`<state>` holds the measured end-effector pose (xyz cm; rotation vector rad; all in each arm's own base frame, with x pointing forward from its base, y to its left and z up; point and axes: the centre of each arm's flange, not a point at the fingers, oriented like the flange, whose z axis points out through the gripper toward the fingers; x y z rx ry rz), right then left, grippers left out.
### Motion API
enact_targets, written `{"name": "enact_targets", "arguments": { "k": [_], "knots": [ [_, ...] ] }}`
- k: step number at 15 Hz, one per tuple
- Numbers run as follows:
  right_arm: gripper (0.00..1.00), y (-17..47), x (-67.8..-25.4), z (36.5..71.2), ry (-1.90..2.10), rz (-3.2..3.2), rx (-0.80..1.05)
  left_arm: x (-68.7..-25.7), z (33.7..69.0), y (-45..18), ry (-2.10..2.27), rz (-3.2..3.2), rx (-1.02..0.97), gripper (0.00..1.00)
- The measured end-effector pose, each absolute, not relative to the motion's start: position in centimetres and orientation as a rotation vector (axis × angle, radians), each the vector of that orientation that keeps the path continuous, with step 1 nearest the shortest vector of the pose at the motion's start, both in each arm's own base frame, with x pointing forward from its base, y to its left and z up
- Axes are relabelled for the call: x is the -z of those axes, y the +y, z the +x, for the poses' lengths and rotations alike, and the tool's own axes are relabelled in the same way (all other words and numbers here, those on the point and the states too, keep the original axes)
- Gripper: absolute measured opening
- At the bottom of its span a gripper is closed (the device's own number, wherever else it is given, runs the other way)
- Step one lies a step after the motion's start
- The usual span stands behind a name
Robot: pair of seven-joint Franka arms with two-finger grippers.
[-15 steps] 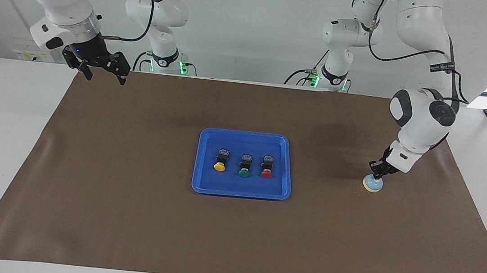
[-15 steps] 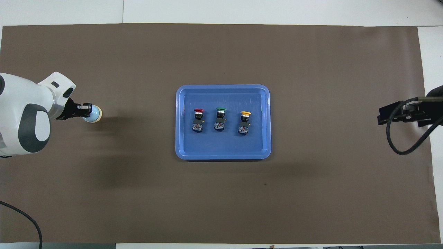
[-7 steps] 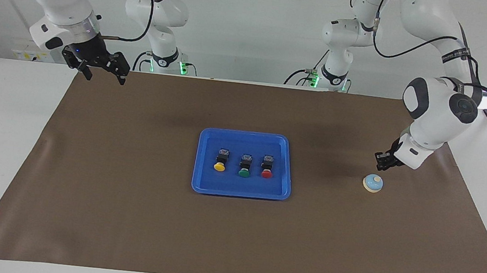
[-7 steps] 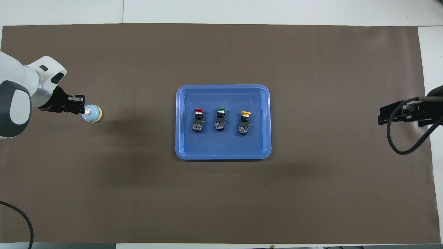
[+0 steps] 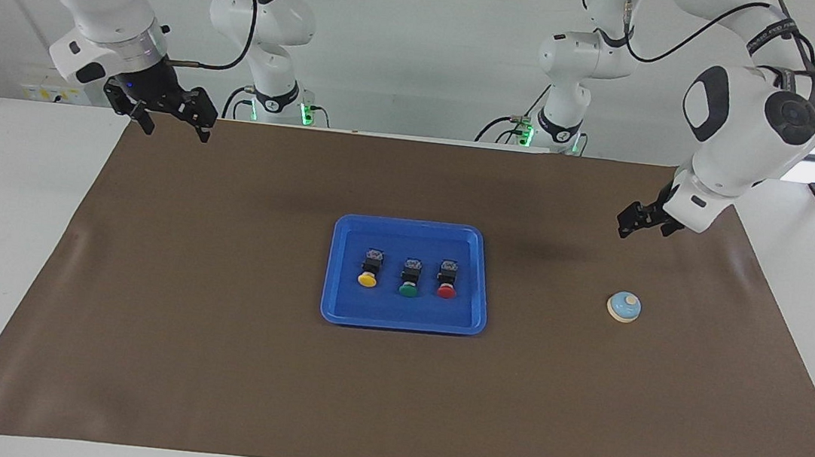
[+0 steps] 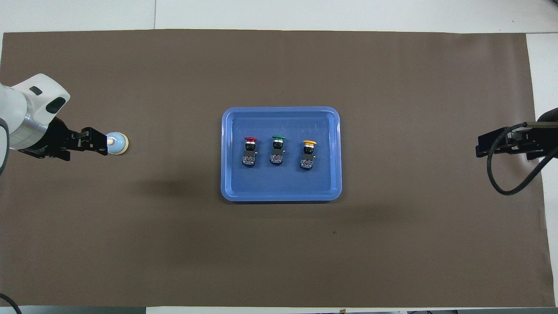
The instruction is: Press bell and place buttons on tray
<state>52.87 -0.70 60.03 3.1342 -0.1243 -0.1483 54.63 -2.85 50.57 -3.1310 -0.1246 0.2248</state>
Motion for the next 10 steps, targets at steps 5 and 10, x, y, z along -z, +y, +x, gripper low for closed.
{"name": "enact_targets", "arguments": {
  "k": [5, 10],
  "knots": [
    [1.00, -0.7, -60.0, 52.9, -0.124, 3.134, 0.148, -53.7, 52.0, -4.0, -0.096, -3.119, -0.258, 1.00],
    [1.00, -0.7, -60.0, 52.9, -0.124, 3.134, 0.148, -53.9, 51.7, -5.1, -0.069, -3.116, -0.268, 1.00]
  ]
}}
